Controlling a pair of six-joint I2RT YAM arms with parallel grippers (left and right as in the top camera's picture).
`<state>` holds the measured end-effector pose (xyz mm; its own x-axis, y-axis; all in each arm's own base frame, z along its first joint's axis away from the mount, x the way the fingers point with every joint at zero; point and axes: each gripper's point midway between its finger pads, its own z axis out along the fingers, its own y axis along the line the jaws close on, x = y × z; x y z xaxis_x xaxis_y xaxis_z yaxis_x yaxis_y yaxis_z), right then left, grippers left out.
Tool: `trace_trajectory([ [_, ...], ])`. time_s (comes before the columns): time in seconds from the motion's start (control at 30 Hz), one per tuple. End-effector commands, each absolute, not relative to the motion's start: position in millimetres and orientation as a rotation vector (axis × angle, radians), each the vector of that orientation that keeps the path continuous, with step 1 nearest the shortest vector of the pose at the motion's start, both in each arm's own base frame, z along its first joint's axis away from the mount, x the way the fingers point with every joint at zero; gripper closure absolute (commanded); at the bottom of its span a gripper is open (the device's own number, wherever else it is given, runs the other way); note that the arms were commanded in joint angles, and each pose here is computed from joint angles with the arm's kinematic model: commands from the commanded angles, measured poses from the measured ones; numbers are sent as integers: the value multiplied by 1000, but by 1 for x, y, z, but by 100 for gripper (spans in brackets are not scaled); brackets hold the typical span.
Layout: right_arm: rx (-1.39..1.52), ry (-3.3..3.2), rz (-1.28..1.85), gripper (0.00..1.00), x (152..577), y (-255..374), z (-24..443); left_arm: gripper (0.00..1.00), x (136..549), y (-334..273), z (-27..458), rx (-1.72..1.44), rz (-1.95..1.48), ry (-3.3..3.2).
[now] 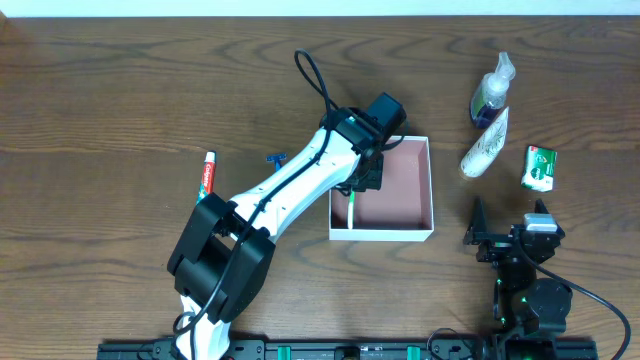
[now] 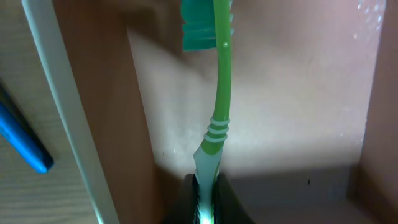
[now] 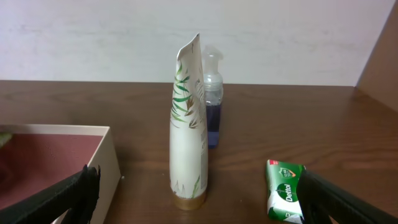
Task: Pack container
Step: 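Lift the toothbrush and carry it right into the box, then lower the toothbrush along the box's left wall and release it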
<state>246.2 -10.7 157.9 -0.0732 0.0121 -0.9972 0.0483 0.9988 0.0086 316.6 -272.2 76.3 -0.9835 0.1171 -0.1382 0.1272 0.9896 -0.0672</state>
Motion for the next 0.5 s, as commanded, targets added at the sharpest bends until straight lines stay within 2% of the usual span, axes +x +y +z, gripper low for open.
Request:
trace_trajectory([
  [0.0,23,1645,-30,1,246,-7,157,94,329,-262,72,131,-66,2982],
  [0.47,23,1645,-30,1,246,-7,157,94,339,-244,71,77,-32,2985],
])
